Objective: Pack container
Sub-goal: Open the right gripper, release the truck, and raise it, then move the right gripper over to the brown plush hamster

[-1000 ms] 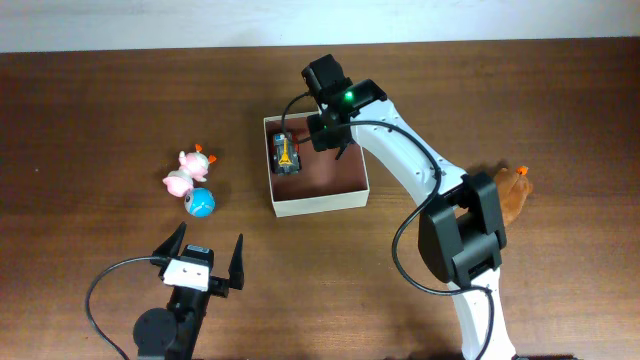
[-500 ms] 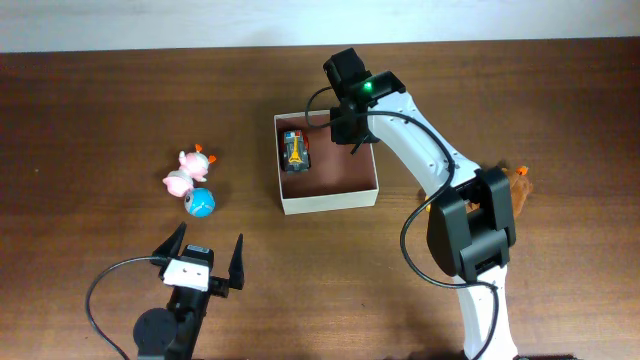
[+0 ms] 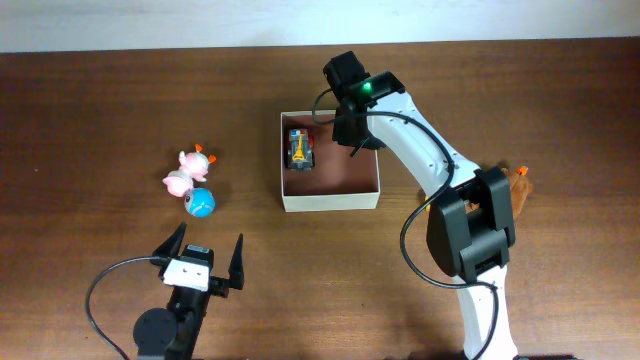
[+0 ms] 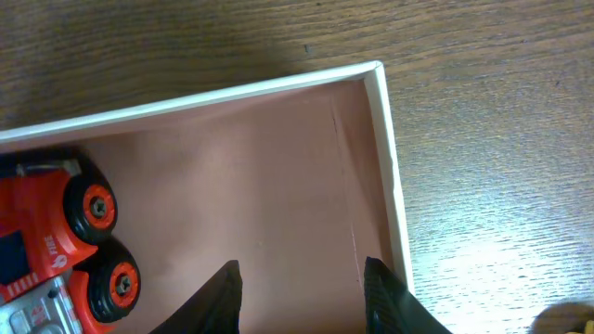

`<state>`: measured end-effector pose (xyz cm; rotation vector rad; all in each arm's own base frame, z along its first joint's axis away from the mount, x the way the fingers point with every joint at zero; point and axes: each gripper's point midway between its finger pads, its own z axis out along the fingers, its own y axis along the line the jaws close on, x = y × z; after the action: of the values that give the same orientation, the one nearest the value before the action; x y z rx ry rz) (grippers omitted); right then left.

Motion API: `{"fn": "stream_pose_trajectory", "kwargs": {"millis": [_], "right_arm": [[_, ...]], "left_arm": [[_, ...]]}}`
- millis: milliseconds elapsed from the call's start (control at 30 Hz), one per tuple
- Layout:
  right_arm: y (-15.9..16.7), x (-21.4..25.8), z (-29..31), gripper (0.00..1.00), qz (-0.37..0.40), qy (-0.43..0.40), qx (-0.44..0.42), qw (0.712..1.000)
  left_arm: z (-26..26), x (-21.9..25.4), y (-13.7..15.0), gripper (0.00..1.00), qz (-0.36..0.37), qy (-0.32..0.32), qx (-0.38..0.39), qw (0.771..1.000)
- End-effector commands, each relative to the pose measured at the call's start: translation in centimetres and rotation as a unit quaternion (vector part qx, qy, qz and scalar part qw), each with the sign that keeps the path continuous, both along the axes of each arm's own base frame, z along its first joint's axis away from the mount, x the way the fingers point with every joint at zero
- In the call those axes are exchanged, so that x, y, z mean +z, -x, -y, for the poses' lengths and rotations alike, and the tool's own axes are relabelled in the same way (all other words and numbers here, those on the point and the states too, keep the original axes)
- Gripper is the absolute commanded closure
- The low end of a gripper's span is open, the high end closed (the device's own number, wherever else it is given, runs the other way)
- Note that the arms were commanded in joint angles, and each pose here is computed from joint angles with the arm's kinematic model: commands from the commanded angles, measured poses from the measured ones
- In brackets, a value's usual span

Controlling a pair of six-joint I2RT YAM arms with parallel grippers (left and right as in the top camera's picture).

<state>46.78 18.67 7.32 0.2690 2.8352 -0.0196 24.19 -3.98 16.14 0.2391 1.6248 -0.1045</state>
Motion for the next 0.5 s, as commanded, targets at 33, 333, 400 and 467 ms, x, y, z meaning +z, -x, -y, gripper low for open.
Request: {"fn": "stream_pose_trajectory", "kwargs": {"millis": [33, 333, 400, 467], "right_arm": [[-0.6, 0.3, 0.6, 0.63, 0.012, 0.009, -0.029, 0.999], [-1.0, 1.7, -1.5, 0.51, 0.017, -0.026, 0.053, 0.998], [-0.9, 3.6, -2.3, 0.48, 0.023, -0.046, 0.073, 0.996], [-0.7, 5.9, -2.7, 0.45, 0.030, -0.057, 0.090, 0.994]], "left_arm": [[0.0, 0.0, 0.0, 0.00, 0.003, -0.006, -0.002, 1.000], [0.0, 0.0, 0.0, 0.00, 0.003, -0.006, -0.002, 1.000], [0.0, 0.0, 0.0, 0.00, 0.003, -0.006, -0.002, 1.000], [0.0, 0.0, 0.0, 0.00, 0.003, -0.006, -0.002, 1.000]]}}
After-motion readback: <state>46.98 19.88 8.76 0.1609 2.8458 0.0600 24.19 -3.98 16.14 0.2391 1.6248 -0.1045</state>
